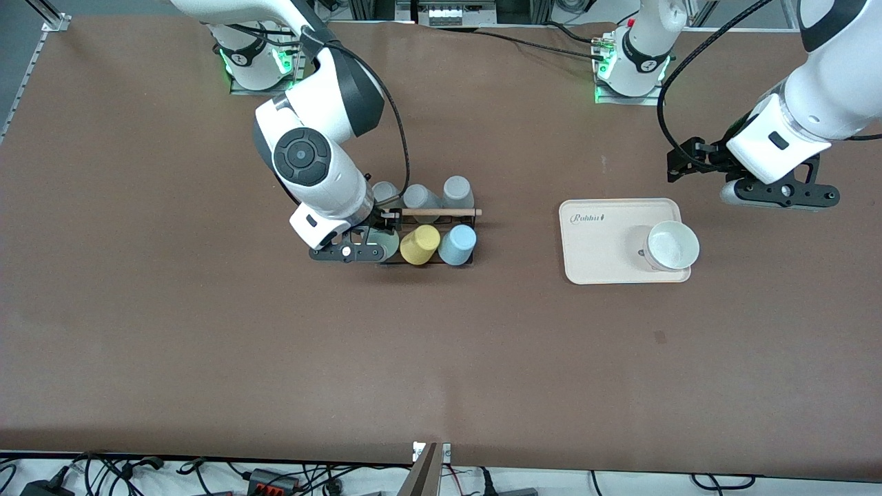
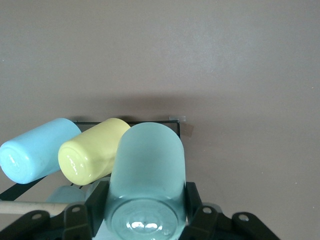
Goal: Hang scattered cups on rack with three cups
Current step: 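Hang the green cup on the rack peg beside the yellow cup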
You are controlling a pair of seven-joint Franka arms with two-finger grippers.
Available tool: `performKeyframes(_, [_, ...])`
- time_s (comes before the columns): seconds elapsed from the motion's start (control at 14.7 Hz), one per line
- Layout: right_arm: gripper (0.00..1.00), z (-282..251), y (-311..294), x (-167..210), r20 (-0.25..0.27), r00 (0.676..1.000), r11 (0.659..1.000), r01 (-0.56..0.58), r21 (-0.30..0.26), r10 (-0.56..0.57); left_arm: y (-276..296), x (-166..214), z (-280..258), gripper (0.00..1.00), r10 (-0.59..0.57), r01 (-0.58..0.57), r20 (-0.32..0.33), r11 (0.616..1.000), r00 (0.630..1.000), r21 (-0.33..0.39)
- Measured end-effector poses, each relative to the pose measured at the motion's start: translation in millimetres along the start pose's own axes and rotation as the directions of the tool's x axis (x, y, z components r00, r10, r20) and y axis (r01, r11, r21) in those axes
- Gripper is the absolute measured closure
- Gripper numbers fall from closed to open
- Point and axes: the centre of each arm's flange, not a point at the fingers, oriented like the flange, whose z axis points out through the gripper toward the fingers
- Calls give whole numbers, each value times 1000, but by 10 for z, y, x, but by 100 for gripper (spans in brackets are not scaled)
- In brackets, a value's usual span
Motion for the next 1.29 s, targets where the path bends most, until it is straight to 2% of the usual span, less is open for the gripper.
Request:
performKeyframes(0.2, [34,151,-22,7,18,1000,1000,0,-11,0,-6,-1,-5,0,8,-7,-9,998,1000,55])
performKeyframes(0.61, [34,473,-106,18,36,999,1000,3,-24,-2,-4,-3,-8,0,4,-4,-6,999,1000,31])
performKeyframes(1.29, [34,794,-125,96,34,999,1000,-1,-23,2,-22,0,-8,0,1,0,-6,1000,1000,30])
